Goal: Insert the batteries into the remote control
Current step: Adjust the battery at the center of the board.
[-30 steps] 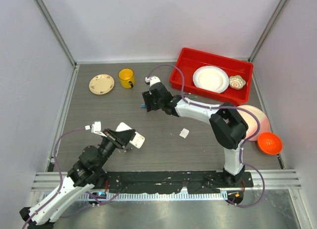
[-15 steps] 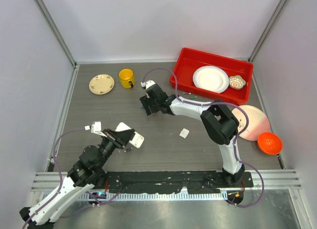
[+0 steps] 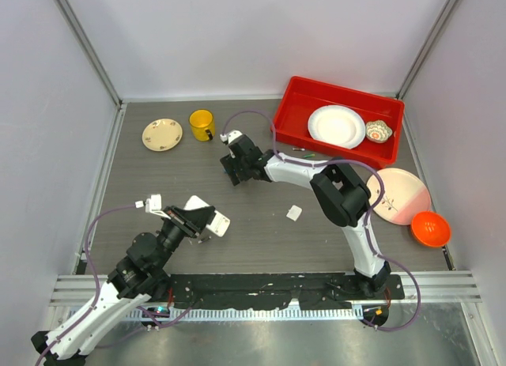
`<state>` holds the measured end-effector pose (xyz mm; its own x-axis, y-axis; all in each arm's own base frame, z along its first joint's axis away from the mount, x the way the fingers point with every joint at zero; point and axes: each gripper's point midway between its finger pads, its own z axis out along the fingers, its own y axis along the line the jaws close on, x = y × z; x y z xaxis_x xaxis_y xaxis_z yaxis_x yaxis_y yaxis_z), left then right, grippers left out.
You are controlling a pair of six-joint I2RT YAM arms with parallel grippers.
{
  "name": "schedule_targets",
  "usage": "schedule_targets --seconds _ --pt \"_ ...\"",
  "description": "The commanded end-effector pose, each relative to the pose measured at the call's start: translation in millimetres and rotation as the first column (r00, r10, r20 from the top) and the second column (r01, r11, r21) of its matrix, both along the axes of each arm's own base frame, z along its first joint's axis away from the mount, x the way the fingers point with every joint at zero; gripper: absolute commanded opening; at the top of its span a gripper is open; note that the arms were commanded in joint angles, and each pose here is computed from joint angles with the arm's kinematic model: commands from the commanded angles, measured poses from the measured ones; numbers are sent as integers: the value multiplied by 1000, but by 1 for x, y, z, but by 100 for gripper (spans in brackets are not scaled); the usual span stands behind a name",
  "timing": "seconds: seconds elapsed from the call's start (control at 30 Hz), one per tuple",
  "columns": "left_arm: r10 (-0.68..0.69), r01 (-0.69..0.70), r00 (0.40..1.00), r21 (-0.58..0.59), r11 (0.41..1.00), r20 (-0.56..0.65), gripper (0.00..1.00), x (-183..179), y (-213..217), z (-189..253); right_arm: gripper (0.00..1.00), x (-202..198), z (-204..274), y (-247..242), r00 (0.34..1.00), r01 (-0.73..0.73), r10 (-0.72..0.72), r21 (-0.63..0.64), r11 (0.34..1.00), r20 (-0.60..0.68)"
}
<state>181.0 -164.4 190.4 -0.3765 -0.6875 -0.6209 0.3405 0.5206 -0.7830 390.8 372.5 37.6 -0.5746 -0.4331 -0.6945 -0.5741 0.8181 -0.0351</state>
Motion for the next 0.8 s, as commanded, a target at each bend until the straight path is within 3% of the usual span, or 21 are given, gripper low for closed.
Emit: schedule_targets --seconds 0.0,0.5,0.77 --pt "17 -13 998 -58 998 67 0 0 5 29 75 12 12 6 999 -1 2 -6 1000 49" --pt "17 -13 998 -64 998 63 0 0 4 26 73 13 -2 5 999 5 -3 -32 999 38" --pt "16 -13 998 -62 998 61 0 0 4 24 66 11 -7 10 1000 -3 3 -13 1000 15"
